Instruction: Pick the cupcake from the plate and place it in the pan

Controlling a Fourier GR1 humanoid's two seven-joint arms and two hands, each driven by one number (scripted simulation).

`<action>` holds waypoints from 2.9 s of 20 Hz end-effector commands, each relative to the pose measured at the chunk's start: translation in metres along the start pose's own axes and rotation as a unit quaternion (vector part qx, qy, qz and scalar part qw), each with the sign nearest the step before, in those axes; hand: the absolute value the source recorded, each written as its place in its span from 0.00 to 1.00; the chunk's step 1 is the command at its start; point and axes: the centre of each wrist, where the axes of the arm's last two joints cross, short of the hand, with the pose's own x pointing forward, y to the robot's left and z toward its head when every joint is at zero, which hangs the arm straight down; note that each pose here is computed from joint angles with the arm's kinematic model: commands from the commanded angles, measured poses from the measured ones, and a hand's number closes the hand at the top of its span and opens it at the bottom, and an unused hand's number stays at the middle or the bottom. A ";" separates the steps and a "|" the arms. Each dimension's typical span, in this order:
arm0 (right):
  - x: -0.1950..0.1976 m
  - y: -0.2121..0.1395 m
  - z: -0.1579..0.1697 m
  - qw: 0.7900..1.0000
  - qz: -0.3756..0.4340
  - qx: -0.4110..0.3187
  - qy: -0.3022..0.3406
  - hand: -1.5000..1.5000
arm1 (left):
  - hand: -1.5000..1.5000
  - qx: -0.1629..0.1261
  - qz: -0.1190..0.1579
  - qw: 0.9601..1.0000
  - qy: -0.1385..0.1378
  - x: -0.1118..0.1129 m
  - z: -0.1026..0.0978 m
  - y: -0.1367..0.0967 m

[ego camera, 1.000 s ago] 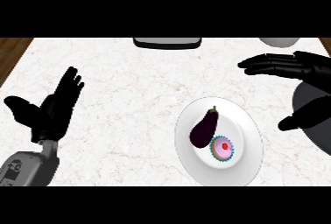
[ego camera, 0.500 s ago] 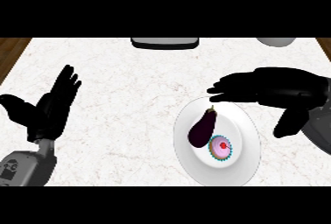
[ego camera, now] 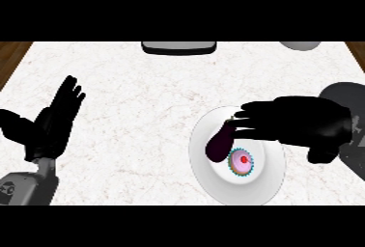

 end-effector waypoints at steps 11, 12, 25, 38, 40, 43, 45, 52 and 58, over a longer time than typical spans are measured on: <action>0.055 0.006 -0.024 0.999 0.040 -0.012 0.005 0.00 | 0.50 0.000 -0.001 1.000 0.001 -0.008 0.001 0.000; 0.055 -0.004 -0.004 0.999 0.046 -0.007 0.004 0.00 | 0.50 0.007 0.003 1.000 0.004 -0.002 -0.013 0.000; 0.045 0.027 -0.067 0.997 0.055 0.013 0.053 0.00 | 0.50 0.000 -0.004 1.000 0.002 0.008 0.013 0.002; 0.051 0.066 -0.092 0.998 0.047 0.032 0.037 0.00 | 0.50 0.003 -0.006 1.000 0.001 -0.010 -0.005 -0.011; 0.034 0.063 -0.083 0.998 0.039 0.032 0.042 0.00 | 0.50 0.001 0.000 1.000 0.002 -0.004 0.001 -0.014; 0.032 0.074 -0.105 0.998 0.031 0.029 0.036 0.00 | 0.50 0.007 -0.004 1.000 -0.006 0.010 -0.004 -0.015; 0.028 0.074 -0.089 0.997 0.033 0.043 0.046 0.00 | 0.50 -0.007 -0.005 1.000 -0.001 0.007 0.012 -0.015; 0.043 0.092 -0.126 0.998 0.049 0.038 -0.017 1.00 | 0.50 -0.005 -0.008 1.000 -0.008 0.017 -0.001 -0.009; 0.027 0.113 -0.121 0.999 0.031 0.022 -0.024 1.00 | 0.50 -0.005 0.004 1.000 -0.002 -0.008 0.008 -0.001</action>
